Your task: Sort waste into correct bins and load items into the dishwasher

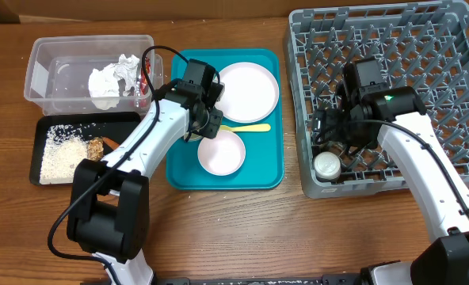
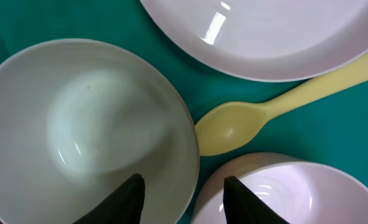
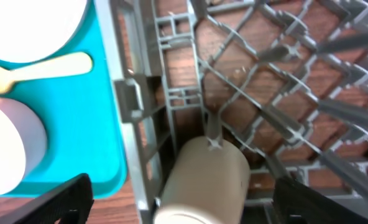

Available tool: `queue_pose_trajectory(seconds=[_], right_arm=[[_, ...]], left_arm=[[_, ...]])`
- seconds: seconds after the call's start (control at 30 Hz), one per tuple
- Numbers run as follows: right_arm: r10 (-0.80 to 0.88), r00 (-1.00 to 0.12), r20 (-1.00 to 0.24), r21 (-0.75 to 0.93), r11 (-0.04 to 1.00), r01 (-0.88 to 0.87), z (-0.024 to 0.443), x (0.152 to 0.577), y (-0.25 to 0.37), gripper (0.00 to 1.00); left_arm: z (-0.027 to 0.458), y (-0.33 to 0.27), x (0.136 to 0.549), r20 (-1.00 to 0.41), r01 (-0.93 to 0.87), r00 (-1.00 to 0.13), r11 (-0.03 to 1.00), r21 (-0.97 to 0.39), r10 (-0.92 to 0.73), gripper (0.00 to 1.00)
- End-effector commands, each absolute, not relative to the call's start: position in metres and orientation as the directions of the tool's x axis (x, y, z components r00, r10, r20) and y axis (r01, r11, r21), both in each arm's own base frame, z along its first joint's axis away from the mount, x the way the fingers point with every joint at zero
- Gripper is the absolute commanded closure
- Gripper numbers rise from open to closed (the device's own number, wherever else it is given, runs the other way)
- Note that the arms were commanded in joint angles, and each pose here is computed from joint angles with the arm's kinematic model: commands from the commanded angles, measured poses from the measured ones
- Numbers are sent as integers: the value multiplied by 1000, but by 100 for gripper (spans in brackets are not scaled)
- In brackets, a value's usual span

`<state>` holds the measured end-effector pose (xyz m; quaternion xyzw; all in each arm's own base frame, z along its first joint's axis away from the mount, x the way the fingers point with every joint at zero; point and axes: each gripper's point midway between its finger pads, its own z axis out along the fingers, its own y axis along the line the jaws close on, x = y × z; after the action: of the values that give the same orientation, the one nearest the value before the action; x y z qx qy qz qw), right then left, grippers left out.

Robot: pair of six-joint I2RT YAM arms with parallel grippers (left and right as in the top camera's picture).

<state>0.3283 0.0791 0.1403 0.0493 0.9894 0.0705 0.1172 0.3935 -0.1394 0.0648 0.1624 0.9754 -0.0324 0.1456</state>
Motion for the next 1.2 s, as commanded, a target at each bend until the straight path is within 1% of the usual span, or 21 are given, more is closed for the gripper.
queue_pose_trajectory(seconds=[0.0,0.17,0.27,0.33,0.37,0.4,0.43,0.5,0.6,0.7,0.73,0.8,0.87,1.07,1.13,1.17], right_arm=[[110,-962,-252,244,969,47,150,337,96,5],[71,-947,-313,337,941,-41,162,347,132,7],[74,-931,-356,368,927,-67,170,353,160,11],[101,-916,-389,374,926,-57,174,357,177,12],[113,-900,-421,369,928,-56,177,359,192,13],[132,-885,-447,354,934,-39,178,359,204,17],[139,-878,-458,344,939,-30,177,359,210,19],[147,-876,-459,327,945,-13,169,358,222,24],[146,-902,-407,320,947,9,143,354,238,32],[141,-934,-329,294,955,41,103,352,249,33],[126,-955,-267,298,954,43,79,348,256,34],[121,-969,-217,309,950,49,63,345,262,36],[127,-977,-174,316,947,67,49,342,266,42],[104,-989,-106,374,926,58,34,336,281,70],[104,-989,-105,377,925,57,34,336,282,89],[104,-989,-106,377,924,57,35,336,282,96]], left_arm=[[92,-149,408,-332,290,-907,956,-45,259,52],[138,-150,416,-348,241,-915,968,-63,205,49],[172,-144,428,-392,165,-913,982,-92,117,43],[189,-136,437,-421,116,-905,987,-113,58,33],[200,-125,445,-446,79,-895,989,-124,16,22],[206,-112,453,-462,28,-886,990,-140,-40,10],[206,-106,455,-464,8,-884,990,-144,-60,8],[206,-91,459,-463,-29,-881,989,-145,-94,0],[206,-70,463,-466,-76,-875,987,-140,-133,0],[208,-44,469,-479,-129,-859,981,-144,-183,0],[209,-24,473,-485,-175,-844,972,-155,-229,0],[209,-1,474,-485,-231,-828,959,-162,-281,0],[209,20,474,-485,-272,-815,949,-162,-316,0],[209,59,470,-485,-348,-787,923,-161,-382,0],[209,64,470,-485,-359,-783,919,-161,-390,0],[209,66,469,-485,-363,-781,918,-161,-394,0]])
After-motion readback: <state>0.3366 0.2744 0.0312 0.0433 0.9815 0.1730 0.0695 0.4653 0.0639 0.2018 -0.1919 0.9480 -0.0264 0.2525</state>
